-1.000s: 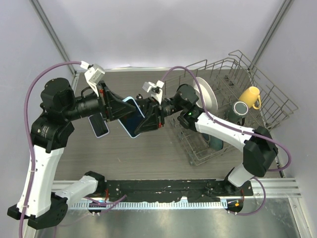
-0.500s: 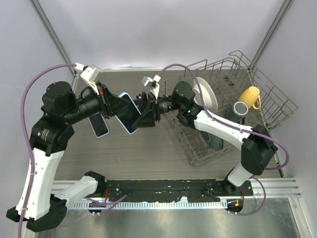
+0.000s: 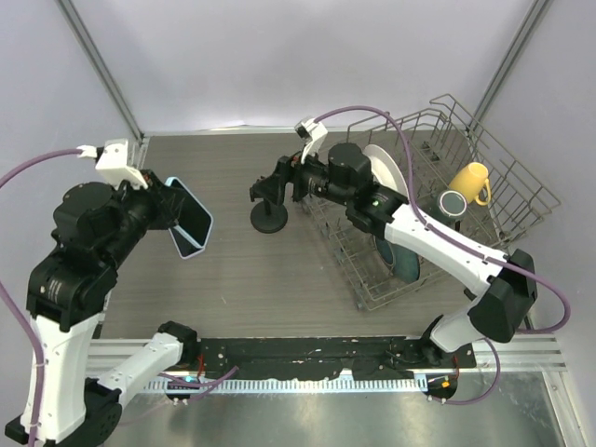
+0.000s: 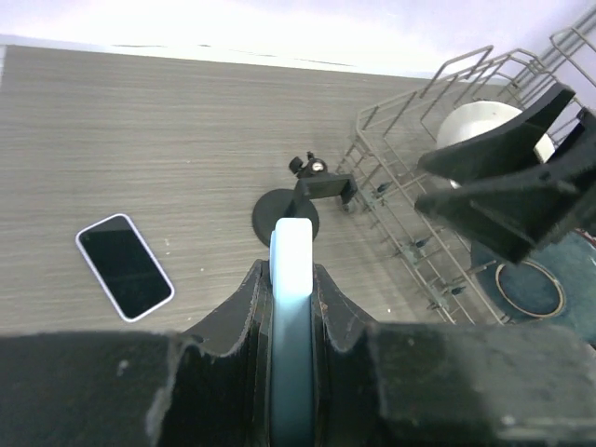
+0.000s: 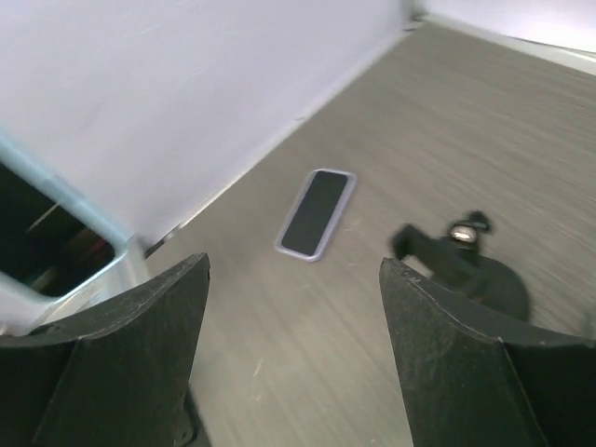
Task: Place the phone on the phone stand
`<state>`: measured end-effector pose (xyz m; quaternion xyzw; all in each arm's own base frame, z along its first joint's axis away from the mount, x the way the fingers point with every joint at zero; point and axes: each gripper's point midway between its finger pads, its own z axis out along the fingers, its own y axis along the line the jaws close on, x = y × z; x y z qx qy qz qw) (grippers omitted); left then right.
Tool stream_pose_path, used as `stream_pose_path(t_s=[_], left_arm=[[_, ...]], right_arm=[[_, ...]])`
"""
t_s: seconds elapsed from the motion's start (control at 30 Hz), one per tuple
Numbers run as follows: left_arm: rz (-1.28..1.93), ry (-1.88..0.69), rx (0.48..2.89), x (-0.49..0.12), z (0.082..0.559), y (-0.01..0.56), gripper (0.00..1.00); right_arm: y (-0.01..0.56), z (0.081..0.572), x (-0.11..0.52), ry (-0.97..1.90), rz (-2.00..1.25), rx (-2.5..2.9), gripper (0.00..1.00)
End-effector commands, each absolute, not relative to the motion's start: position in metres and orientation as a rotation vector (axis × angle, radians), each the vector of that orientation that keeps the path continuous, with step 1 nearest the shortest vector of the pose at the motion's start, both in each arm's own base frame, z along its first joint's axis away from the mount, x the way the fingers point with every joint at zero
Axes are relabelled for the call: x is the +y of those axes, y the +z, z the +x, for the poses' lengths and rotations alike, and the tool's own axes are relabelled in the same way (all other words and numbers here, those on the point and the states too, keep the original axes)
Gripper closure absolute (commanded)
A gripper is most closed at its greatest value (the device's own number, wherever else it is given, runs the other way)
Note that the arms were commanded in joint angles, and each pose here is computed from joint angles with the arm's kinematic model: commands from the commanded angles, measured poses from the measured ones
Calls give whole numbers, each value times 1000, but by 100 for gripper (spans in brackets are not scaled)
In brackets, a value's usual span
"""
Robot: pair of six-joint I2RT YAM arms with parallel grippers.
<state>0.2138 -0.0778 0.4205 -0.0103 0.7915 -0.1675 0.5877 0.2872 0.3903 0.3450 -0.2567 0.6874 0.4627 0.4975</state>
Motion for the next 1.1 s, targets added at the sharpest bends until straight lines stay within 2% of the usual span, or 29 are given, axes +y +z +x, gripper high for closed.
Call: stream_pose_path(t_s=[0.0, 0.2, 0.37, 0.7, 0.87, 1.07], left_arm=[[-99, -340, 1764, -59, 206, 440, 100], [-43, -383, 1806, -71, 205, 431, 100], [-26, -419, 1791, -77, 207, 426, 100], [-4, -438, 1846, -87, 214, 414, 100], [18, -475, 1828, -92, 211, 416, 100], [31, -497, 1825, -96, 210, 417, 100]], right_arm=[[335, 345, 359, 768, -267, 1757, 23], [291, 368, 369, 571, -204, 1855, 28], [258, 369, 371, 508, -225, 1908, 44], [227, 373, 379, 427, -252, 1934, 47], [223, 374, 380, 417, -259, 1940, 58], [219, 376, 380, 402, -266, 1934, 58]])
